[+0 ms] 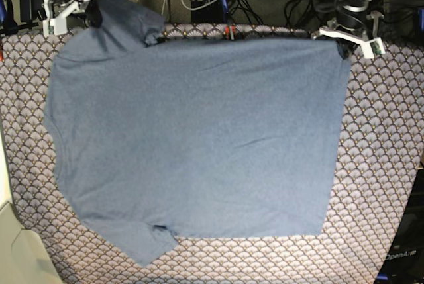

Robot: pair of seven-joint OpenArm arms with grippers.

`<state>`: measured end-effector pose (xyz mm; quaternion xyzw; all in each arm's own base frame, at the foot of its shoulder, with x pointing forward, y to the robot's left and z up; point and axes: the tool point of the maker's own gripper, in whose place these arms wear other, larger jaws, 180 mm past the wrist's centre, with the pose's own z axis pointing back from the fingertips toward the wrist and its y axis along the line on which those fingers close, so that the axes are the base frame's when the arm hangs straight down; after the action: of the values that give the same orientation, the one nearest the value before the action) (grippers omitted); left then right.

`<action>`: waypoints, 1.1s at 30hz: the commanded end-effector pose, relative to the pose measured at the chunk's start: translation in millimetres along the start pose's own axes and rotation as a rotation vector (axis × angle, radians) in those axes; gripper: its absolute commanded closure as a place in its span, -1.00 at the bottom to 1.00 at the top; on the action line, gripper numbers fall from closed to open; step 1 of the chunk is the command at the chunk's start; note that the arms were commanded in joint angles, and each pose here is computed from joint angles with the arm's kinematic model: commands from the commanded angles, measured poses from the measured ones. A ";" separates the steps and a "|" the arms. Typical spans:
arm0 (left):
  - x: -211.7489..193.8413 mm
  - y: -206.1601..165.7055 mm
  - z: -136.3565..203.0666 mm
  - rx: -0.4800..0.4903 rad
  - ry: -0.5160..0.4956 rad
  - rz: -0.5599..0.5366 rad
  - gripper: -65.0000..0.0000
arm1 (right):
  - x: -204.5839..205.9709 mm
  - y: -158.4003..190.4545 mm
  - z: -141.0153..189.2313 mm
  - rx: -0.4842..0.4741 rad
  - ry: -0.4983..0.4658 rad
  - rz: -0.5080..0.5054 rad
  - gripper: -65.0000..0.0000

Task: Fold the T-shirt properly
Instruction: 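Close both grippers on the collar-side edge corners of the shirt, then lift the edge with both grippers and fold it toward the hem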

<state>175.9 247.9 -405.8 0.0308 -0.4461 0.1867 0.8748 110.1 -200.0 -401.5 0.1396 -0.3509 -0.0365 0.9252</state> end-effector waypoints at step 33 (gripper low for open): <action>139.6 -40.4 -47.1 -0.031 -0.241 -0.022 0.99 | 168.9 -29.8 -32.0 -0.088 -0.231 0.321 1.00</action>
<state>295.4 255.9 -334.2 0.0324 -0.5252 0.1663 0.8339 253.1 -244.5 -337.8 0.0445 -0.4496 0.0795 0.8886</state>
